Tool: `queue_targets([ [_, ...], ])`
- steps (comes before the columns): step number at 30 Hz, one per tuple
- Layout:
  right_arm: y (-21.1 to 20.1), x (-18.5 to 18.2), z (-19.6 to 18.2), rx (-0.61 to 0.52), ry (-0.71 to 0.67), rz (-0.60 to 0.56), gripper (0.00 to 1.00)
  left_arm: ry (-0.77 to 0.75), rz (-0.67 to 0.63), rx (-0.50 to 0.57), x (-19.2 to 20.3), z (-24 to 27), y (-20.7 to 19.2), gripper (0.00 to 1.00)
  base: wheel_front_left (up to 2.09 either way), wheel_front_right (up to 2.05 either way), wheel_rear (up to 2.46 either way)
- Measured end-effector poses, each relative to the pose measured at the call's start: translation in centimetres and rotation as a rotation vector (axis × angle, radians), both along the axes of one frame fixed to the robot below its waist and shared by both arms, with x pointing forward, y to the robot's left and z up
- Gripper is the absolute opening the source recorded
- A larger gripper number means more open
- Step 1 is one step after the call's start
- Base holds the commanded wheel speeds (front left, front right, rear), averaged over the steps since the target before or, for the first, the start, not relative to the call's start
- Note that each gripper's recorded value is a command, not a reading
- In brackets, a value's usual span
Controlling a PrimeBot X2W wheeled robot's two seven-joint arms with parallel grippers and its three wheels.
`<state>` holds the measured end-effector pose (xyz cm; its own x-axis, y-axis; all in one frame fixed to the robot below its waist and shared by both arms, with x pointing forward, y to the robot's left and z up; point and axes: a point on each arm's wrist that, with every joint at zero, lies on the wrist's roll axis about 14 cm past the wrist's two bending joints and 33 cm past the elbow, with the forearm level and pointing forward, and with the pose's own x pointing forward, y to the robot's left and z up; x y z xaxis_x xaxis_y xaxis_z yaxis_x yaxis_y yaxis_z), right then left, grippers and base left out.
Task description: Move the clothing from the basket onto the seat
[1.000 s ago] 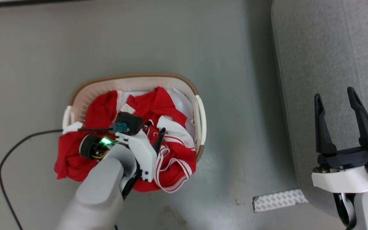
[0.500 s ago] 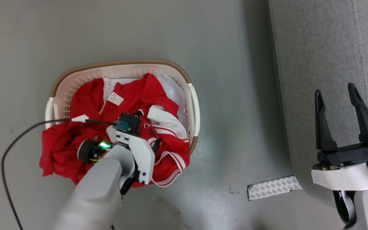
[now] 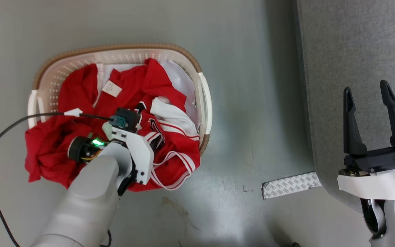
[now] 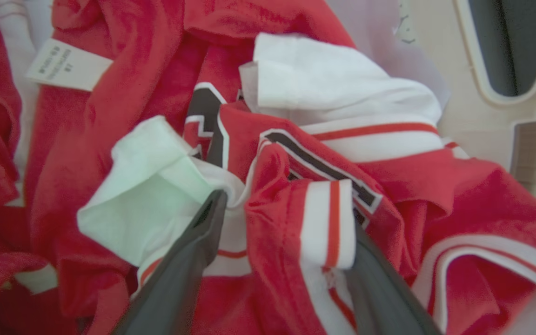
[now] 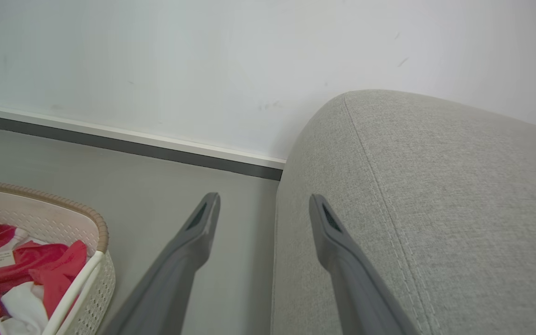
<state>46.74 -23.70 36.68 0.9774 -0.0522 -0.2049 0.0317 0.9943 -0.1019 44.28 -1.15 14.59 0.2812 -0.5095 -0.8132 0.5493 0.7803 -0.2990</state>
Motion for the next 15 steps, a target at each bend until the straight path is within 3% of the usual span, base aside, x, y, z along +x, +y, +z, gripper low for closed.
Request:
queue_targets([
  [6, -0.1, 0.3, -1.3, 0.0, 0.022, -0.001, 1.0, 0.008, -0.009, -0.001, -0.2, -1.5, -0.1, 1.0, 0.0, 0.0, 0.0],
  [7, -0.1, 0.3, -1.4, 0.0, 0.024, -0.002, 1.0, 0.006, -0.011, -0.005, -0.2, -1.5, -0.2, 0.76, 0.0, 0.0, 0.0],
  [8, -0.1, 0.3, -1.4, 0.0, 0.024, -0.002, 1.0, 0.0, -0.01, -0.009, -0.2, -1.5, -0.2, 0.31, 0.0, 0.0, 0.0],
  [9, -0.1, 0.4, -1.4, 0.001, 0.023, -0.002, 1.0, -0.003, -0.011, -0.009, -0.2, -1.4, -0.3, 0.0, 0.0, 0.0, 0.0],
  [15, 0.0, 0.6, -0.5, 0.018, 0.002, -0.005, 1.0, -0.057, 0.03, -0.062, 0.6, 0.7, -0.8, 0.0, 0.0, 0.0, 0.0],
])
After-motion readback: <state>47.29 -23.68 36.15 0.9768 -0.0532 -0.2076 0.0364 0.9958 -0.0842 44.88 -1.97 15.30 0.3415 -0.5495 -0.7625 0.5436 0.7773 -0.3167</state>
